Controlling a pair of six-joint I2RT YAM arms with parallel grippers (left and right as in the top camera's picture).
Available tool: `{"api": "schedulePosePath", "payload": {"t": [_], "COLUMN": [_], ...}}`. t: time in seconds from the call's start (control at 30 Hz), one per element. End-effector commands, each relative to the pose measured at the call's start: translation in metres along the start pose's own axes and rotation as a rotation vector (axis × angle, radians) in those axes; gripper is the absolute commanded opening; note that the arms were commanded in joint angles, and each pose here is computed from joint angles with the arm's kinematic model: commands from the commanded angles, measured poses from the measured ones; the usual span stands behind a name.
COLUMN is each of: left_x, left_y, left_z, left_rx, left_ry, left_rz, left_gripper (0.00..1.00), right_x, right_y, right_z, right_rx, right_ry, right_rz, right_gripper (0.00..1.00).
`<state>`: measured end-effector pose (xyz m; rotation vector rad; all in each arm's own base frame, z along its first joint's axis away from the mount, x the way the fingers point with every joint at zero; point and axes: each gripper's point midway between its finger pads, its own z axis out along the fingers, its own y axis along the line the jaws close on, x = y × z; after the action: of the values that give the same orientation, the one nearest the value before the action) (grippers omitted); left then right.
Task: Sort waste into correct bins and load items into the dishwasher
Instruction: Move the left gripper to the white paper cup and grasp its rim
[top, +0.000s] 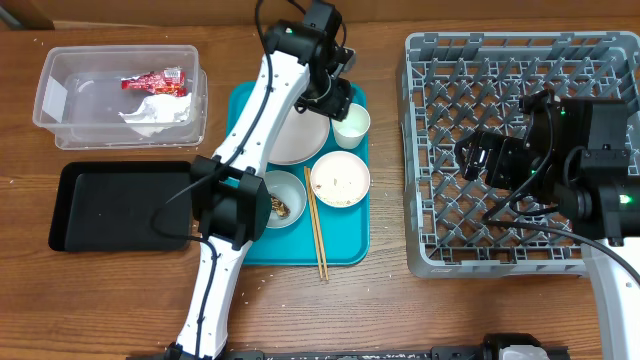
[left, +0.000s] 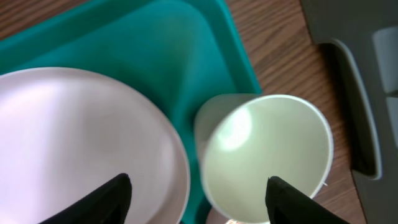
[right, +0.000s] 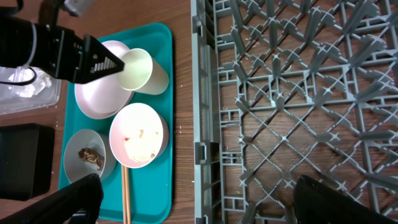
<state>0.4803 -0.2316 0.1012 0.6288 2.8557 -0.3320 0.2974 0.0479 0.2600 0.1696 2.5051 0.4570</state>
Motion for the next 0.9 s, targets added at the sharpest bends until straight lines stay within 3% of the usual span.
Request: {"api": "schedulePosePath", "payload": {"t": [0.0,0.23,0.47,0.5,0.57,0.7,0.8,0.87], "left_x": [0.002,0.014,0.012,0.011,0.009,0.008,0.011,0.022], "left_y": [0.005,0.019,0.016,0.014,0.013,-0.004,-0.015,-0.016], "left_z": [0.003,0.029,0.031,0.031,0.031,0.023,-0.005,-0.040], "left_rx": [-0.015,-0.101,-0.082,-0.081,-0.073,0.062,0.232,0.361], "left_ry": [0.006,0.047,0.036,0.034,0.026,0.030,0.047,0.085], "left_rz": [-0.008,-0.138,-0.169,-0.178,-0.197,-0.216,-0.250,-0.305], "left_gripper": [0.64,0.34,0.28,0.23,0.04,0.04,0.04,0.04], "right_x": [-0.005,-0.005,-0.005,-0.005,-0.005,-0.004,-0.006,-0.011], "right_y": [0.002,0.002,0.002,0.002,0.002,0.005,0.015,0.030], "right_z": [-0.003,-0.003,-0.003,-0.003,-0.003,-0.003,-0.004,-0.005], "right_rx": [0.002,0.002,0.002,0.002,0.002,-0.011,-0.070,-0.157], "right_ry": [-0.017,-0.016,-0.016,-0.016,-0.016,-0.014,-0.017,-0.034], "right_rz": [-0.017,-0.017,-0.017,-0.016,-0.016,-0.017,-0.023,-0.037], "right_gripper": [1.00,1.00,1.00,1.00,1.00,1.00,1.00,0.95]}}
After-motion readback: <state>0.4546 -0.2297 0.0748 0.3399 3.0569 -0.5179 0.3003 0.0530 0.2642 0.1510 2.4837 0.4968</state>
